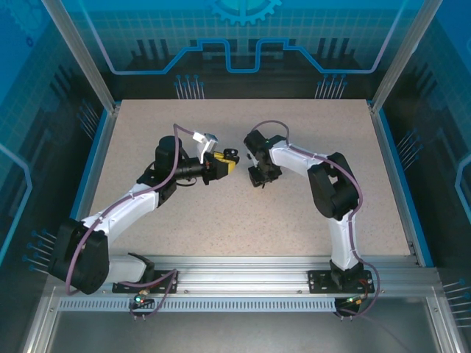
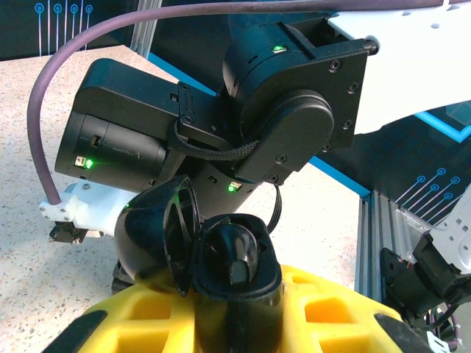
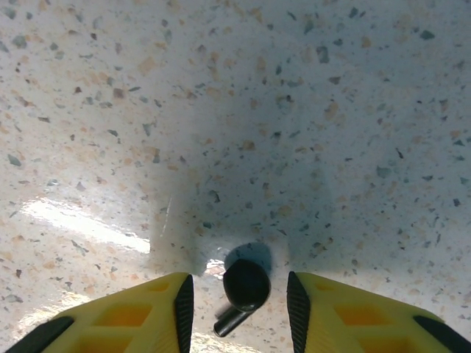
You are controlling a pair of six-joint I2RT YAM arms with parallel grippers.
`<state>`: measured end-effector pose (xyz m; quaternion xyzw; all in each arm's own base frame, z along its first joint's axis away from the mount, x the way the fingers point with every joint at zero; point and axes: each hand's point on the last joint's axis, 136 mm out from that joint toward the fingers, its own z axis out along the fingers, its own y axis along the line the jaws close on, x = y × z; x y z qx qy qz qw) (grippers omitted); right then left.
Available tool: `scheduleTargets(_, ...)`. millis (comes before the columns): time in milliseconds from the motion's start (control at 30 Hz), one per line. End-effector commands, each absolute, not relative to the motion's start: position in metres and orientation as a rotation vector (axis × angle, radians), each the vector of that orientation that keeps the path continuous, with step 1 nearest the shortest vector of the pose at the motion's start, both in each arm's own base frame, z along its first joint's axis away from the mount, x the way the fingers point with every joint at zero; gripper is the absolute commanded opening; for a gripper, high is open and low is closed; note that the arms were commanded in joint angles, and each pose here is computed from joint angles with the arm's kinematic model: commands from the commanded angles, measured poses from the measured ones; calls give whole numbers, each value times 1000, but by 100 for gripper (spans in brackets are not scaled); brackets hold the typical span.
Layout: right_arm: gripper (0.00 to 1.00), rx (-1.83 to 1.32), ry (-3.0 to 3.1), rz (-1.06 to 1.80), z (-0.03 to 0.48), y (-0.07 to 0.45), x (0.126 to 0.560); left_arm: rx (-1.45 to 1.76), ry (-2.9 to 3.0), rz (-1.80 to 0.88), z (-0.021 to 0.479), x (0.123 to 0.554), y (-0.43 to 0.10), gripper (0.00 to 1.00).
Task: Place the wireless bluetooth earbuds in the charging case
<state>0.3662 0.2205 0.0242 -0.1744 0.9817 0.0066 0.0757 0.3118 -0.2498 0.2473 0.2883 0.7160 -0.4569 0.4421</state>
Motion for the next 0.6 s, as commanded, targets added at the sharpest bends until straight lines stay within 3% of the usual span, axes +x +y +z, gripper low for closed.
scheduleTargets(0,41,-379,2991,45,32,215,364,740,1759,-1123,253,310,-252,0)
scheduleTargets(567,32,-31,3071,117,10,221,358,748,1754,-1120,255,311,-252,0)
